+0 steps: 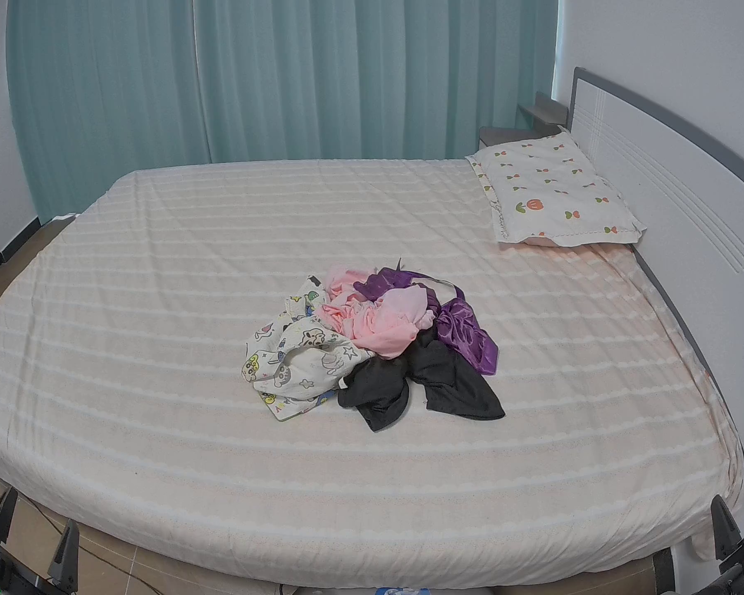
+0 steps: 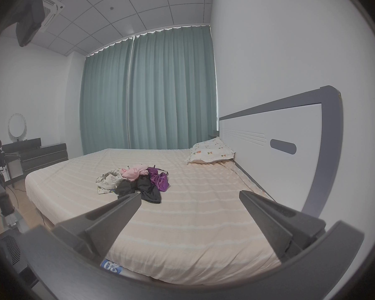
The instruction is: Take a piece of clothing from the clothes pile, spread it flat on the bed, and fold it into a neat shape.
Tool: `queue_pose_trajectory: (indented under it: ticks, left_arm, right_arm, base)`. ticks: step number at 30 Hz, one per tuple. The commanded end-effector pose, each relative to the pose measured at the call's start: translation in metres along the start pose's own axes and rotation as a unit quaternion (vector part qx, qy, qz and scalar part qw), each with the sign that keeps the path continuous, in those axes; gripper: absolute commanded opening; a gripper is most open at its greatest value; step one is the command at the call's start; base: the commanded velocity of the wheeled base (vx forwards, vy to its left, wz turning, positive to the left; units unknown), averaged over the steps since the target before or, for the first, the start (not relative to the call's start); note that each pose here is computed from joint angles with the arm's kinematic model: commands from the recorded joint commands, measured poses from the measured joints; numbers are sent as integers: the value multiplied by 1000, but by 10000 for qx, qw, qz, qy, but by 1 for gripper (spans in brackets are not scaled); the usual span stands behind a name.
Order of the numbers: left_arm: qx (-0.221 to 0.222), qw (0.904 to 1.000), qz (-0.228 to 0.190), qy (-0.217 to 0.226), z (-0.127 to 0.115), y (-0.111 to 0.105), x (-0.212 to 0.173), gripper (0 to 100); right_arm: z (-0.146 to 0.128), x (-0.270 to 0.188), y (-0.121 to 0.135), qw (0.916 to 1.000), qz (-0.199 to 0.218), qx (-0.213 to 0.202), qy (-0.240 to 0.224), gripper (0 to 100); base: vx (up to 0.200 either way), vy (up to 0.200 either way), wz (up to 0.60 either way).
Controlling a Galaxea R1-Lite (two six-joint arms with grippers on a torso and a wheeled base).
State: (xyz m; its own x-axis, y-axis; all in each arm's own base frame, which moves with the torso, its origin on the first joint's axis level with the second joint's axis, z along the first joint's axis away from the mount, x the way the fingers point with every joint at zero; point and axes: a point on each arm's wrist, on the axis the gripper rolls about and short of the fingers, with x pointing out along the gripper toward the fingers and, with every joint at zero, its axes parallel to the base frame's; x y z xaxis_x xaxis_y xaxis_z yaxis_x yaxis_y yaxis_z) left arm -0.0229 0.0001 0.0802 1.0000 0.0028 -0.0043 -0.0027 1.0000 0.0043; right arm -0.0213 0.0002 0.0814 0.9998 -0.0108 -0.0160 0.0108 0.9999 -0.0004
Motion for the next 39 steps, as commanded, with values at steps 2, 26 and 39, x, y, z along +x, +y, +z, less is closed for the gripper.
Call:
queue_pose_trajectory:
  ticks: [2,26,39]
  left_arm:
    - [-14,10000,1,32,-5,0,0,100]
    - [-13,10000,1,40,-5,0,1,100]
    - [-13,10000,1,40,-5,0,1,100]
  right_arm:
    - [-5,1,0,10000,8,-21,97,100]
    - [51,179,27,9488,1320,623,2800,100]
    - [-5,321,101,9347,773,1509,3123,100]
  base:
    - [0,0,0]
    - [0,0,0]
    - [0,0,0]
